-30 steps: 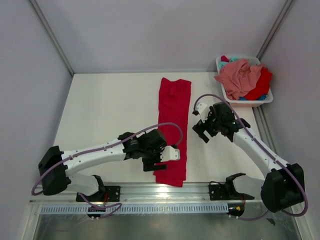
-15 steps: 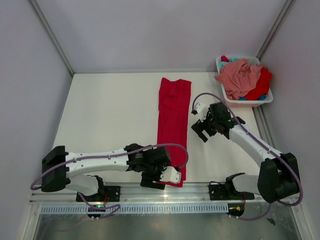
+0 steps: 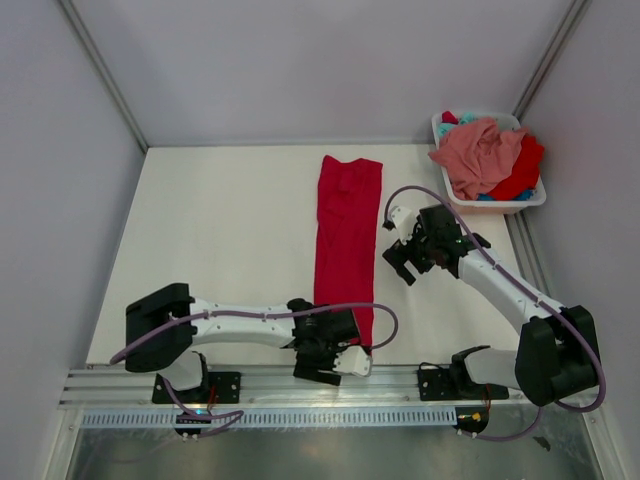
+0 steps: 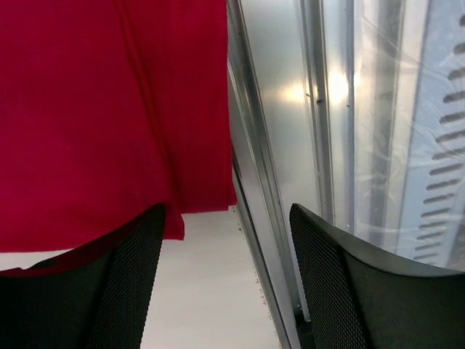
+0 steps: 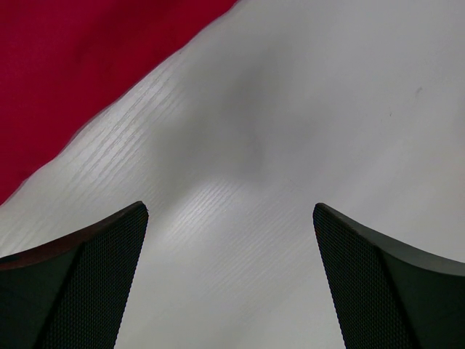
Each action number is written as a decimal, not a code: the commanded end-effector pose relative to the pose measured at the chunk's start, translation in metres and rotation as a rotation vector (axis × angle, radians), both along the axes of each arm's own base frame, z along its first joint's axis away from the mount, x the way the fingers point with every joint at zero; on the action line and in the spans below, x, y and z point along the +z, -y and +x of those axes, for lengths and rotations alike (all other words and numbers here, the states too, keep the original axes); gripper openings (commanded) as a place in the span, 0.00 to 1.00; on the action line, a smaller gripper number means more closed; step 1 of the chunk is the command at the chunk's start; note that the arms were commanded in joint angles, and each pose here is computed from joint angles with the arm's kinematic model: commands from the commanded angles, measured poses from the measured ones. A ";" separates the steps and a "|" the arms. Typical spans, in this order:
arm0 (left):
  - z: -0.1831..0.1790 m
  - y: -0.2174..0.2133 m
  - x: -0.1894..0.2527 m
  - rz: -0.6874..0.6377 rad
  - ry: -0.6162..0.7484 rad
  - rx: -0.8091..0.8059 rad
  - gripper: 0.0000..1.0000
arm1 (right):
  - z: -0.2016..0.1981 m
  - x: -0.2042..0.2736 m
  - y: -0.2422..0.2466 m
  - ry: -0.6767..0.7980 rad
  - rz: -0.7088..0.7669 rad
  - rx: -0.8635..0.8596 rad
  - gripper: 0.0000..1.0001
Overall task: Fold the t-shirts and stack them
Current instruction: Fold the tshirt
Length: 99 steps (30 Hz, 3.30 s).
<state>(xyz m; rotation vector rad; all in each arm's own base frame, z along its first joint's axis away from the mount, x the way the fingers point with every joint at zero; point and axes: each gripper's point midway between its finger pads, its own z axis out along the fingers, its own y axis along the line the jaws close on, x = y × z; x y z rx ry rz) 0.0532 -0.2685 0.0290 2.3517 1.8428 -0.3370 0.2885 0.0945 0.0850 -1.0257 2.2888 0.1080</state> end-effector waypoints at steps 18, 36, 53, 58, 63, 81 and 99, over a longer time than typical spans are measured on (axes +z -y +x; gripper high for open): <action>0.027 0.044 0.007 -0.081 0.119 0.069 0.69 | -0.002 0.015 -0.011 0.026 0.053 0.037 0.99; 0.016 0.020 0.027 -0.086 0.086 0.051 0.69 | -0.054 0.037 -0.035 -0.104 0.172 0.239 0.99; 0.004 0.019 0.018 -0.075 0.020 0.038 0.69 | -0.133 0.020 -0.023 -0.172 0.038 0.522 0.99; 0.002 0.021 0.010 -0.057 0.000 0.045 0.69 | -0.143 0.008 -0.038 -0.207 0.071 0.604 0.99; 0.004 0.025 0.010 -0.060 -0.028 0.064 0.69 | -0.152 -0.017 -0.047 -0.247 0.011 0.669 0.99; 0.022 0.016 0.006 -0.060 -0.090 0.168 0.69 | -0.193 -0.012 -0.092 -0.265 0.062 0.886 0.99; 0.030 0.024 0.004 -0.087 -0.088 0.170 0.67 | -0.018 0.000 -0.026 0.270 -0.290 0.062 0.99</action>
